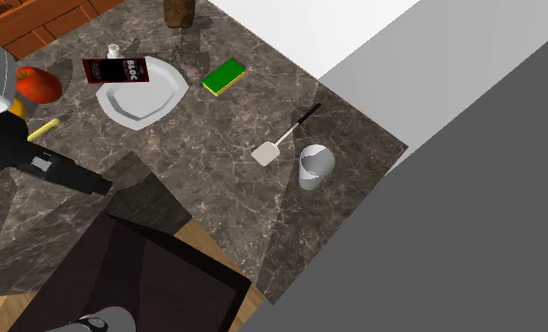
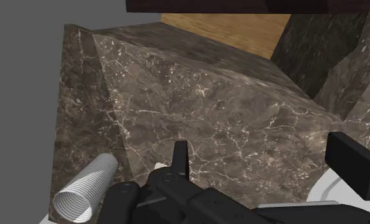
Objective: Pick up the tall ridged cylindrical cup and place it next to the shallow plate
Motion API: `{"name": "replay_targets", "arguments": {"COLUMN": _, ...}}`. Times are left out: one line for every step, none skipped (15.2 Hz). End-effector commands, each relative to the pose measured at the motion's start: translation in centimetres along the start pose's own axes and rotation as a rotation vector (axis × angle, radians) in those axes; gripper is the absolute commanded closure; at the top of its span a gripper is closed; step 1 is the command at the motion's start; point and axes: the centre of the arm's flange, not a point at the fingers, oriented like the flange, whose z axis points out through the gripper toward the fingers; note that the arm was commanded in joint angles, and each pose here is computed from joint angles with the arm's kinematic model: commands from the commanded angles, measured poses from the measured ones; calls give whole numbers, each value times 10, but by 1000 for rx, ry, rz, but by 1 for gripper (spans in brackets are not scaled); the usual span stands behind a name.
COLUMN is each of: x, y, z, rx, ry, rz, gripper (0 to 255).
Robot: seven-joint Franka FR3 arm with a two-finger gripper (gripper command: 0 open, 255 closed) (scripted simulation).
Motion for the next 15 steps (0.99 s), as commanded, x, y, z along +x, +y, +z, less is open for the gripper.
{"name": "replay_targets", "arguments": {"x": 0, "y": 0, "z": 0, "rx": 0, "ry": 0, "rz": 0, "gripper": 0}}
{"name": "replay_targets", "arguments": {"x": 7, "y": 9, "z": 7, "rx": 1, "ry": 0, "rz": -7, "gripper": 0}}
{"name": "replay_targets", "arguments": {"x": 13, "y": 19, "z": 14, "rx": 3, "ry": -1, "rz": -13, "gripper": 0}}
{"name": "replay_targets", "arguments": {"x": 20, "y": 28, "z": 21, "rx": 4, "ry": -1, "rz": -20, "gripper": 0}}
{"name": "replay_targets", "arguments": {"x": 27, "y": 37, "z": 28, "rx": 5, "ry": -2, "rz": -27, "gripper": 0}}
{"name": "replay_targets", "arguments": {"x": 34, "y": 46, "z": 35, "rx": 6, "ry": -2, "rz": -33, "gripper": 0}}
{"name": "replay_targets", "arguments": {"x": 41, "y": 55, "z": 42, "rx": 8, "ry": -2, "rz": -40, "gripper": 0}}
{"name": "replay_targets", "arguments": {"x": 48, "y": 64, "z": 49, "rx": 9, "ry": -3, "rz": -47, "gripper": 0}}
{"name": "replay_targets", "arguments": {"x": 55, "y": 73, "z": 56, "rx": 10, "ry": -3, "rz": -54, "gripper": 0}}
{"name": "replay_targets", "arguments": {"x": 62, "y": 82, "z": 63, "rx": 11, "ry": -3, "rz": -60, "gripper": 0}}
{"name": "replay_targets", "arguments": {"x": 69, "y": 91, "z": 70, "rx": 13, "ry": -4, "rz": -67, "gripper": 0}}
{"name": "replay_targets", "arguments": {"x": 76, "y": 99, "z": 77, "rx": 14, "ry": -4, "rz": -74, "gripper": 0}}
{"name": "replay_targets", "arguments": {"x": 83, "y": 108, "z": 84, "rx": 15, "ry": -5, "rz": -80, "gripper": 0}}
{"name": "replay_targets", "arguments": {"x": 91, "y": 117, "z": 91, "rx": 16, "ry": -5, "rz": -87, "gripper": 0}}
{"name": "replay_targets", "arguments": {"x": 98, "y": 125, "z": 98, "rx": 18, "ry": -5, "rz": -94, "gripper": 0}}
